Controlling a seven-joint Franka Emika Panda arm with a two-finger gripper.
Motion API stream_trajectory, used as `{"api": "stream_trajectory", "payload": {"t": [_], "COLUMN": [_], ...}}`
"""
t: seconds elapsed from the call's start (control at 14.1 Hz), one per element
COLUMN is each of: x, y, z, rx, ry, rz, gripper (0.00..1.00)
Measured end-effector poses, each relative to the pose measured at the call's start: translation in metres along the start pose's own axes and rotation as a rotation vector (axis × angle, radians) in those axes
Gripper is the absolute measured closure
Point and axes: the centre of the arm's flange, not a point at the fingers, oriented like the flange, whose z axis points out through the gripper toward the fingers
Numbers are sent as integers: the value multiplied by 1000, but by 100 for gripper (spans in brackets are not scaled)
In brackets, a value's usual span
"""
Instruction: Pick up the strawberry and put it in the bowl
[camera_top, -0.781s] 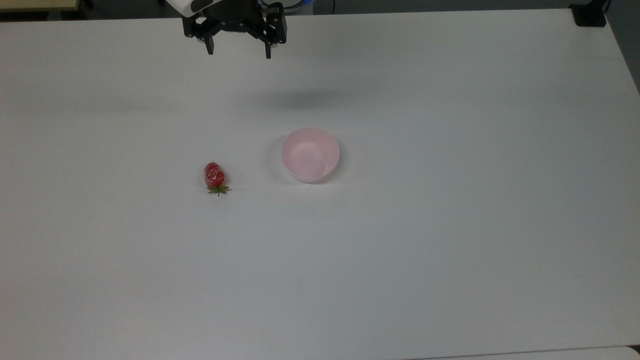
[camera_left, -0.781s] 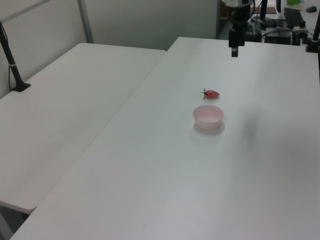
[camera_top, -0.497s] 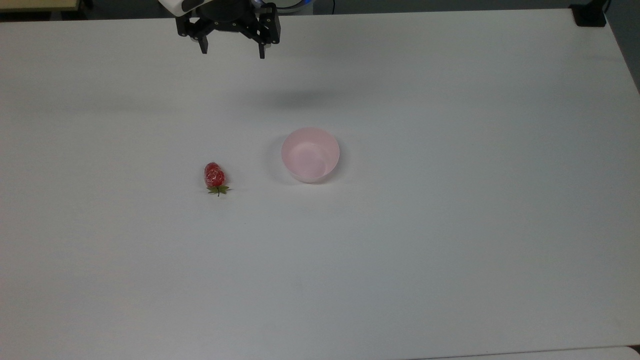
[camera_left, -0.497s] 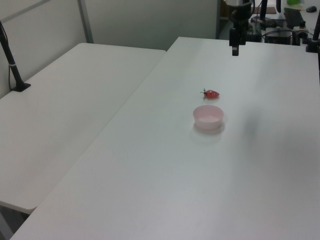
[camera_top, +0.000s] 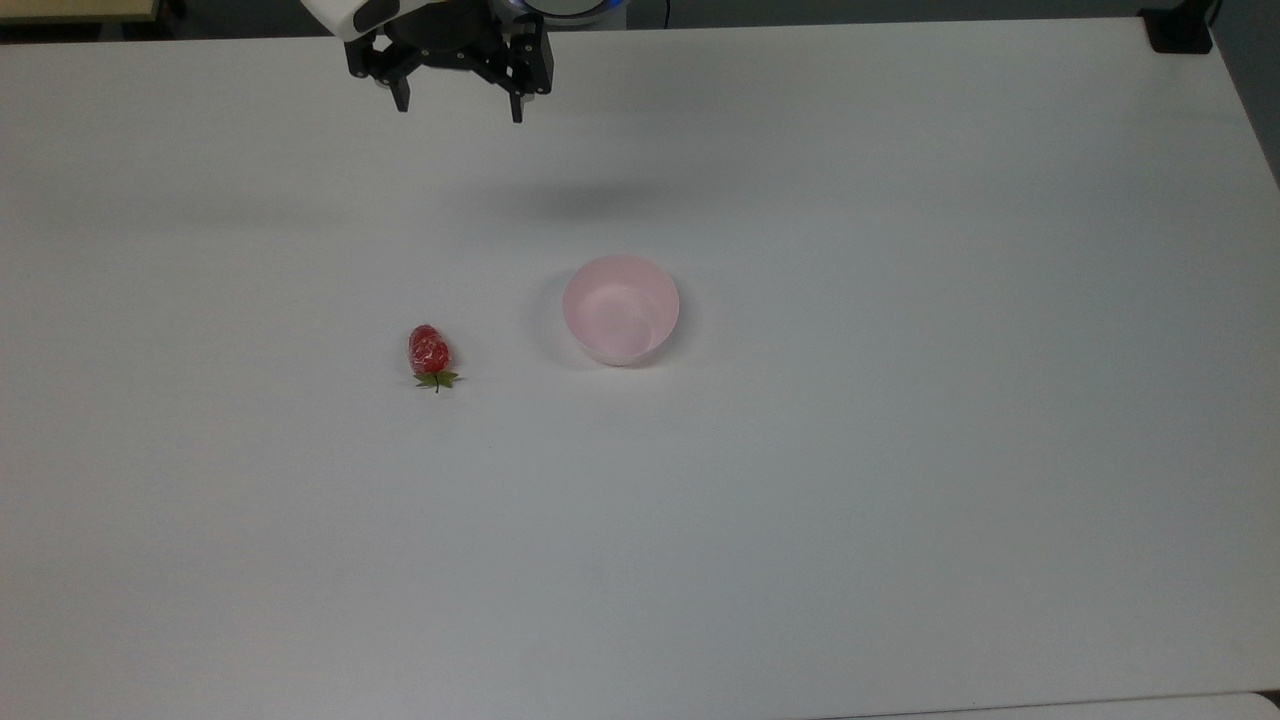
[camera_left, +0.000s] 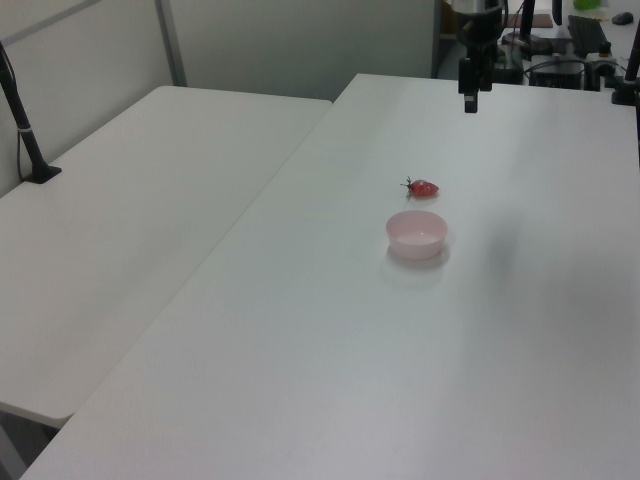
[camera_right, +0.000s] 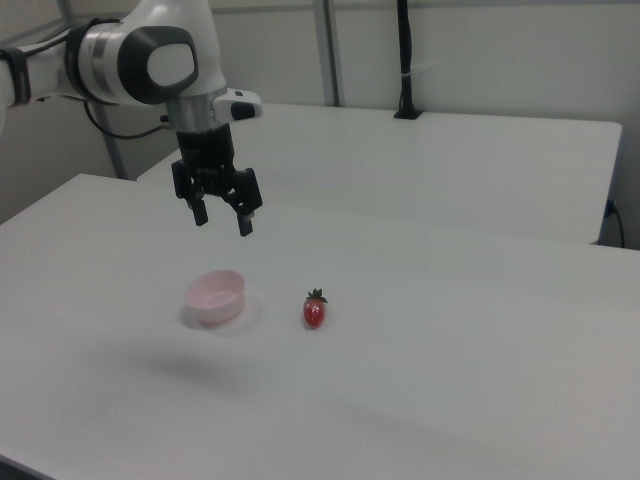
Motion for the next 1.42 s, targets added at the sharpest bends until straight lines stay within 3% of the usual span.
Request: {"api": "stream_trajectory", "payload": {"t": [0.28,0.43,0.64,0.92,1.42], "x": [24,51,84,103,129], "y": [10,18,45,74,32], "z": [20,50,104,160,229], "rx": [-11,-22,-45,-75,-102], "ry": [-19,9,42,30,44], "rz": [22,34,-104,-285,-362], "gripper": [0,0,0,0,2]}}
